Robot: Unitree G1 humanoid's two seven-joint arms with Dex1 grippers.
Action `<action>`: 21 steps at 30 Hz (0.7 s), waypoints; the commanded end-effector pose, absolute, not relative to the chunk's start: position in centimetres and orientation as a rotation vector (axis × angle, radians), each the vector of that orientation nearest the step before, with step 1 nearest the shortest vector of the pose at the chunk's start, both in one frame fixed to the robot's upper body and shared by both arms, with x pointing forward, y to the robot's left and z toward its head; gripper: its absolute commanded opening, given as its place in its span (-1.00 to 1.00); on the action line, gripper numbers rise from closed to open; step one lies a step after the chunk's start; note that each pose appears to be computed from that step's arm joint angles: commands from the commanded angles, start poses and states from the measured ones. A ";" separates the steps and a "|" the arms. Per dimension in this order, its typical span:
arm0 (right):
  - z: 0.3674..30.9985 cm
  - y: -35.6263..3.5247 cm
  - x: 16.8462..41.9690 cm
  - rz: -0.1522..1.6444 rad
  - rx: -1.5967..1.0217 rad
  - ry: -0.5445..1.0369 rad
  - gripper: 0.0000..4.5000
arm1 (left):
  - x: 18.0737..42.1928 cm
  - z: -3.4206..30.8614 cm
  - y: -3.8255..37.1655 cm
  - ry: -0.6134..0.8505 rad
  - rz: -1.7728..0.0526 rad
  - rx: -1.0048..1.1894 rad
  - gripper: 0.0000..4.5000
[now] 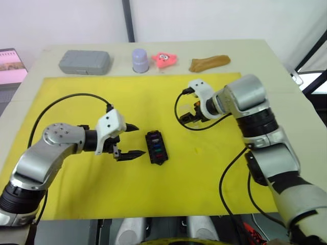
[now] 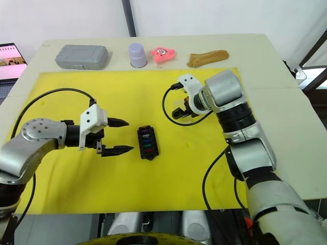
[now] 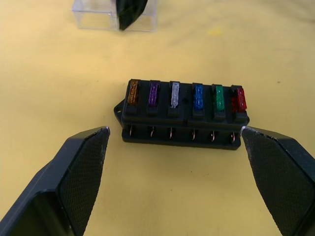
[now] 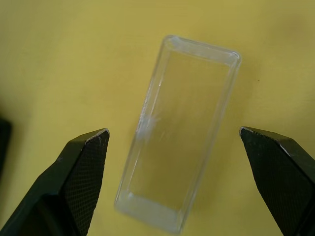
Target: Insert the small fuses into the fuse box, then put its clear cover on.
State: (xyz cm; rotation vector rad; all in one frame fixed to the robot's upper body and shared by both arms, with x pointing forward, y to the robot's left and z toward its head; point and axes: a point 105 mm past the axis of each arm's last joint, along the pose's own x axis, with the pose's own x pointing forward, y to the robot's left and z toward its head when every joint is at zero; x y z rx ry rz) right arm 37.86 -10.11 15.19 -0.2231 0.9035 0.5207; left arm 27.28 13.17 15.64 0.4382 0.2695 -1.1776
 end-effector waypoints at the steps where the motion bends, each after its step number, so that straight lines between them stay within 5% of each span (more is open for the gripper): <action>1: 15.8 -10.1 39.0 0.475 -0.266 0.831 0.98 | 27.2 16.2 12.9 0.230 -1.171 0.465 1.00; 5: 15.9 -9.4 38.9 0.499 -0.328 0.794 0.63 | 26.5 15.8 13.2 0.247 -1.150 0.446 1.00; 9: 16.3 -9.1 39.0 0.510 -0.366 0.764 -0.24 | 25.3 15.7 13.0 0.256 -1.147 0.405 1.00; 17: 19.3 -9.6 40.3 0.530 -0.424 0.656 -0.25 | 22.0 15.6 9.9 0.258 -1.089 0.271 1.00; 21: 20.2 -7.9 40.8 0.551 -0.422 0.628 -0.25 | 23.0 15.8 10.7 0.255 -0.921 0.268 1.00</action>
